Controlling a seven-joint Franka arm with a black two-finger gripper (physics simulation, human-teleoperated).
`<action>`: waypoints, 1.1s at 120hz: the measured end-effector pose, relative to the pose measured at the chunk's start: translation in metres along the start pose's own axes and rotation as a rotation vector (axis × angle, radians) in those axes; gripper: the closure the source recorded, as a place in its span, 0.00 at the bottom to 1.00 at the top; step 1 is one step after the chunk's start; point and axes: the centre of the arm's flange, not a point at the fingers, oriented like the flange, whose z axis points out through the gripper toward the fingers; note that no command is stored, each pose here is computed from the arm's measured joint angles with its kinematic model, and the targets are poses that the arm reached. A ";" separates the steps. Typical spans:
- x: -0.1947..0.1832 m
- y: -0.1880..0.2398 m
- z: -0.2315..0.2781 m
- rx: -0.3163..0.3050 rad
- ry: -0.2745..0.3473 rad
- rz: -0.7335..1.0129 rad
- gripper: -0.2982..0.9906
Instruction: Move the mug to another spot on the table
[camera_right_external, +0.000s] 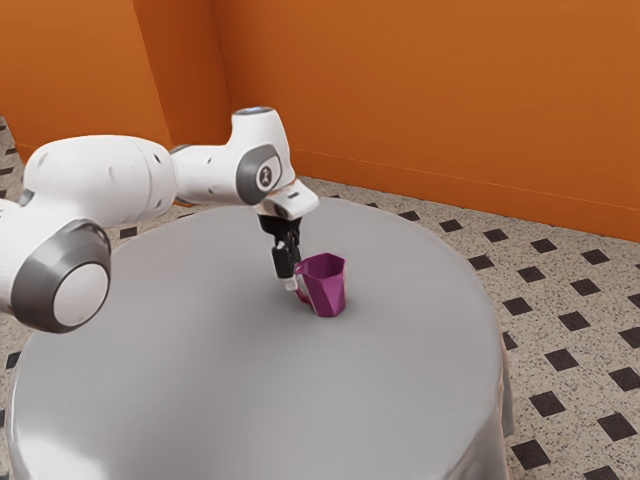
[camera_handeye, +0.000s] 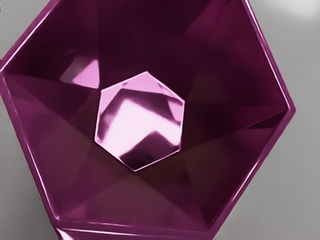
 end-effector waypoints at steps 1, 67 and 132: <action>0.000 0.000 0.000 0.000 0.000 -0.001 0.23; 0.001 -0.007 0.017 0.008 0.000 -0.045 0.23; 0.004 -0.008 0.035 0.019 0.008 -0.060 0.28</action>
